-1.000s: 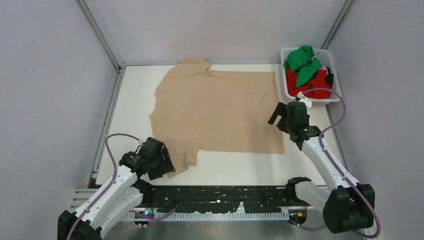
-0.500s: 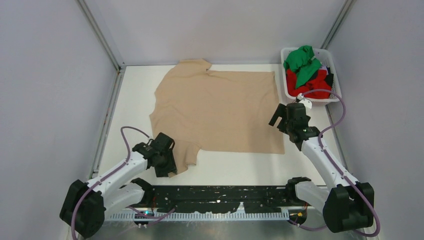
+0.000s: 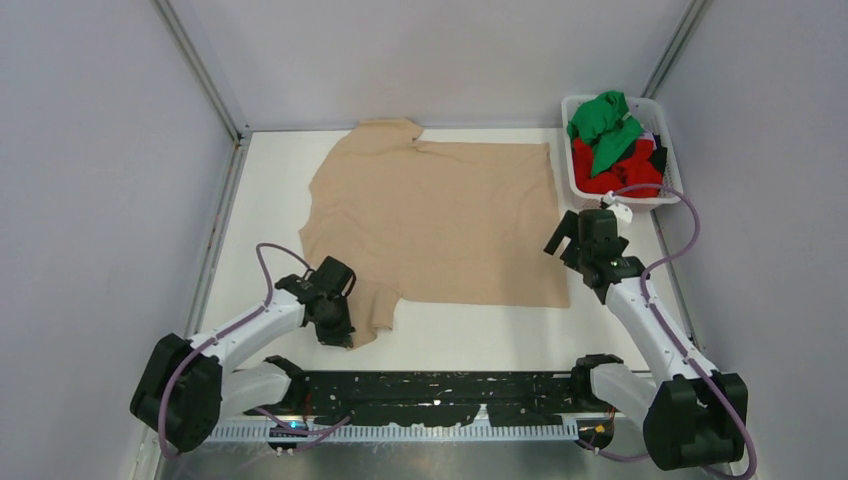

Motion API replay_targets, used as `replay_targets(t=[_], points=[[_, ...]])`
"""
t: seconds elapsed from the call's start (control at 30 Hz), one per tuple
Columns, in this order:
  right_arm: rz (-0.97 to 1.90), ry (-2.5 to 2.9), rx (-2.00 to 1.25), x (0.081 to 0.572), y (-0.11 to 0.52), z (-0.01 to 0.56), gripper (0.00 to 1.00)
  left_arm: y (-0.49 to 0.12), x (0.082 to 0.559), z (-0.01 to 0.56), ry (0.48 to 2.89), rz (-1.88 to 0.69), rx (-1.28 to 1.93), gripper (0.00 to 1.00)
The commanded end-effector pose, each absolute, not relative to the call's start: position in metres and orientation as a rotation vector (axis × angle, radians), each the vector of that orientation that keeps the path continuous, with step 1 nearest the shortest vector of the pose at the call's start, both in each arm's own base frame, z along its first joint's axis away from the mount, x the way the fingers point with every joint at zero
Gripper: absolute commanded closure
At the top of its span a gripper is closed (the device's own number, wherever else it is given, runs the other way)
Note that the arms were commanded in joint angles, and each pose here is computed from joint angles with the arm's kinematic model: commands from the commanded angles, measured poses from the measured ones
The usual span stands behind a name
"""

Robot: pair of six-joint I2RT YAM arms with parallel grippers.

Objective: Fold and stack the t-shirts
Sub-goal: Grab the side of the flattened tshirt closest away from the robot with both arms

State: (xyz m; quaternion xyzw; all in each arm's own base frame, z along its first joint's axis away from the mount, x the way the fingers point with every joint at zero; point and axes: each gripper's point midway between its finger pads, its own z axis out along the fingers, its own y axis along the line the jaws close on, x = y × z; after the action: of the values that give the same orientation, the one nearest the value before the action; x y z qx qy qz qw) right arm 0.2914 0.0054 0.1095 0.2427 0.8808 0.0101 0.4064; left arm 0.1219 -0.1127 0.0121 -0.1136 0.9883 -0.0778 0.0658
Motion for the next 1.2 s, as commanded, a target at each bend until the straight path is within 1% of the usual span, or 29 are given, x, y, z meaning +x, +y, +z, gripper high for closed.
replay_targets(t=[0.0, 0.17, 0.3, 0.37, 0.4, 0.43, 0.47, 0.5, 0.77, 0.9, 0.97, 1.03, 1.1, 1.13, 1.17], points=[[-0.022, 2.219, 0.721, 0.264, -0.007, 0.103, 0.05, -0.111, 0.119, 0.016, 2.962, -0.254, -0.282, 1.0], [-0.003, 2.329, 0.802, 0.218, -0.002, 0.069, 0.01, -0.109, 0.109, 0.022, 2.932, -0.313, -0.266, 1.0], [0.079, 2.317, 0.89, 0.2, 0.006, 0.05, 0.1, -0.107, 0.097, 0.022, 2.947, -0.342, -0.261, 1.0], [0.103, 2.282, 0.917, 0.2, 0.007, 0.045, 0.17, -0.111, 0.093, 0.023, 2.949, -0.396, -0.262, 1.0], [0.117, 2.26, 0.918, 0.202, 0.007, 0.044, 0.26, -0.111, 0.091, 0.023, 2.951, -0.402, -0.268, 1.0], [0.122, 2.251, 0.921, 0.203, 0.007, 0.044, 0.29, -0.11, 0.09, 0.023, 2.948, -0.401, -0.274, 1.0], [0.125, 2.246, 0.921, 0.205, 0.008, 0.042, 0.35, -0.11, 0.09, 0.024, 2.945, -0.397, -0.276, 1.0], [0.122, 2.247, 0.922, 0.205, 0.007, 0.041, 0.38, -0.108, 0.089, 0.025, 2.945, -0.391, -0.276, 1.0], [0.098, 2.323, 0.902, 0.206, 0.01, 0.024, 0.42, -0.108, 0.09, 0.029, 2.917, -0.404, -0.322, 1.0], [0.09, 2.336, 0.901, 0.212, 0.01, 0.021, 0.46, -0.105, 0.088, 0.03, 2.922, -0.387, -0.329, 1.0], [0.078, 2.332, 0.902, 0.215, 0.009, 0.019, 0.5, -0.105, 0.087, 0.03, 2.922, -0.389, -0.331, 1.0], [0.063, 2.331, 0.909, 0.216, 0.007, 0.016, 0.55, -0.106, 0.087, 0.03, 2.921, -0.394, -0.334, 1.0], [0.074, 2.342, 0.909, 0.217, 0.009, 0.013, 0.64, -0.105, 0.085, 0.03, 2.928, -0.386, -0.341, 1.0], [0.089, 2.35, 0.907, 0.217, 0.011, 0.012, 0.75, -0.104, 0.084, 0.03, 2.931, -0.385, -0.347, 1.0], [0.096, 2.353, 0.907, 0.216, 0.012, 0.012, 0.8, -0.104, 0.082, 0.031, 2.937, -0.382, -0.358, 1.0]])
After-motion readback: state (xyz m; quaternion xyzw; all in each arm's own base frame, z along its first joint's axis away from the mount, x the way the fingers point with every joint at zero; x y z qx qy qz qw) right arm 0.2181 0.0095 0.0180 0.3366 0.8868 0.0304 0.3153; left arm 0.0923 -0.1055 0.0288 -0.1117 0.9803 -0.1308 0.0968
